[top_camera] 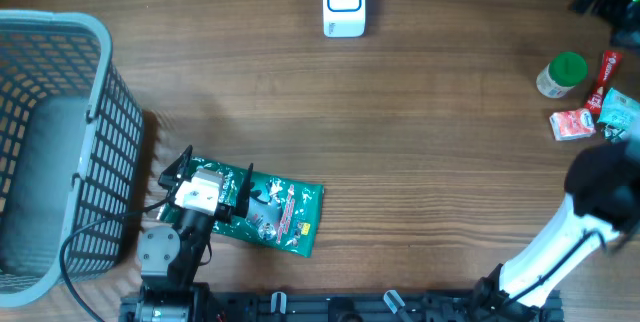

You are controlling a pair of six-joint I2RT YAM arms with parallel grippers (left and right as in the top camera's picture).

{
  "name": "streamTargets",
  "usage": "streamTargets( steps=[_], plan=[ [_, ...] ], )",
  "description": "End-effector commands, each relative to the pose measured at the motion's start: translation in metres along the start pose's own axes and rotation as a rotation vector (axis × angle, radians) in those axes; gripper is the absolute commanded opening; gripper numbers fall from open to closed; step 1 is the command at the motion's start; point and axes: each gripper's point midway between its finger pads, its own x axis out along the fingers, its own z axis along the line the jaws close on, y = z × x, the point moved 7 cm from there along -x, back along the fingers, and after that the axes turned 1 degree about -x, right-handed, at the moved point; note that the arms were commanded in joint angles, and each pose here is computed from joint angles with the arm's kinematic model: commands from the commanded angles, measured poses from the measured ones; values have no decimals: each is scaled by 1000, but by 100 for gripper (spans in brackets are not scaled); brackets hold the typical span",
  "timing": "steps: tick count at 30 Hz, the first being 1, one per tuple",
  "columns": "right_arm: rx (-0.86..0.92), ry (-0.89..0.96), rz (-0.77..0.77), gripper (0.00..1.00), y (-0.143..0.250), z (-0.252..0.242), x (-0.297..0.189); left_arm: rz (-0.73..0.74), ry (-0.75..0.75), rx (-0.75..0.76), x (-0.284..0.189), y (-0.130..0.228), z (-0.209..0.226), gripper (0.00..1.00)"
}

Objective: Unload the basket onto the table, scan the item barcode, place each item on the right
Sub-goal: 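Carry the jar to the right edge and release it, then move the right gripper to the green glove package and grasp it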

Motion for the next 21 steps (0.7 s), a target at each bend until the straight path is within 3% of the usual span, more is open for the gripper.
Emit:
streamTargets(
  steps=[1, 3, 6, 9, 14, 17, 21],
  plan=[
    [-178, -413, 35, 99, 49, 88, -87, -2, 16, -6, 0, 1, -2, 100],
    [-366, -537, 91, 100, 80, 130, -98, -2, 16, -6, 0, 1, -2, 100],
    [-644, -434, 218, 100, 133, 184, -68, -2, 16, -6, 0, 1, -2, 100],
    [-803, -419, 460, 100, 209, 223, -24, -3, 16, -6, 0, 1, -2, 100],
    [-946, -480, 779, 100, 341, 237, 53, -2, 16, -6, 0, 1, -2, 100],
    [-941, -478, 781, 100, 402, 231, 102, -2, 16, -6, 0, 1, -2, 100],
    [-1019, -568, 691, 100, 439, 246, 119, -3, 16, -6, 0, 1, -2, 100]
  ],
)
